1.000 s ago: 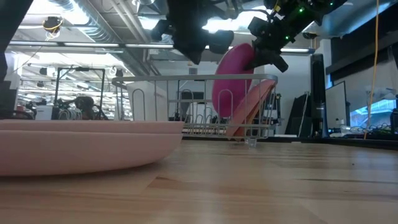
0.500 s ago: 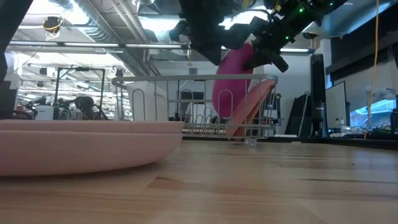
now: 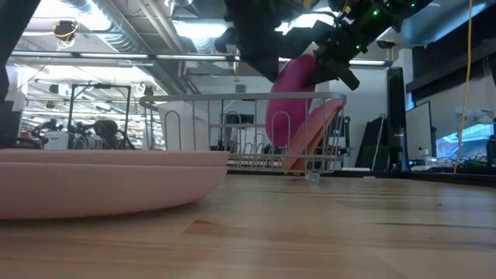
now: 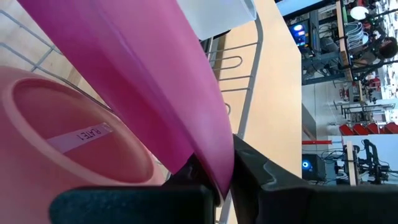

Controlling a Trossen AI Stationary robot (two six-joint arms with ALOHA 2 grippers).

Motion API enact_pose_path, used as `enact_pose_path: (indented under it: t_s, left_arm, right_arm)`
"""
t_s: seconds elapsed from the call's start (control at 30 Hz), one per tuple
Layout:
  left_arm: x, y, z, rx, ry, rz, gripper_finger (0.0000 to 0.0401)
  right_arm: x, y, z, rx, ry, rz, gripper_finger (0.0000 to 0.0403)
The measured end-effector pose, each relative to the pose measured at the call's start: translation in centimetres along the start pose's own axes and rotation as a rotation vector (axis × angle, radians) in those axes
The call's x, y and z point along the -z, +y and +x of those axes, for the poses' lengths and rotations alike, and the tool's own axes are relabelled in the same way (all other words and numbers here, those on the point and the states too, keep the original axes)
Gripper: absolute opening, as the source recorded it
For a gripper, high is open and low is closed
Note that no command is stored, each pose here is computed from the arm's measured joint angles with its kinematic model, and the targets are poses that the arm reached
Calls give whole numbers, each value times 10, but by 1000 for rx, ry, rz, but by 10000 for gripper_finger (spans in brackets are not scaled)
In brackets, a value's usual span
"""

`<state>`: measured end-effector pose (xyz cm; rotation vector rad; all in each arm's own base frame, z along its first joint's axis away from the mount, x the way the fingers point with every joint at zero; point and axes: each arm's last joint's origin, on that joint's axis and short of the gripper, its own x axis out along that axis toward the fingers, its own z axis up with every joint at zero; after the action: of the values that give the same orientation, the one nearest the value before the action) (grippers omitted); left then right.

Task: Sort dishes
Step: Put the pink plate into the dish rack

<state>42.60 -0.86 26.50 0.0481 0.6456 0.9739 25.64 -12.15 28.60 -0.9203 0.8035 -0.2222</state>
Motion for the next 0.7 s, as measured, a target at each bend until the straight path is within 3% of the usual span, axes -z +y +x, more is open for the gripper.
enact_pose_path:
  t_s: [0.7]
  left_arm:
    - [-5, -6, -1, 114, -2, 51, 0]
  right_arm:
    - [-2, -1, 1, 7, -50, -3, 26]
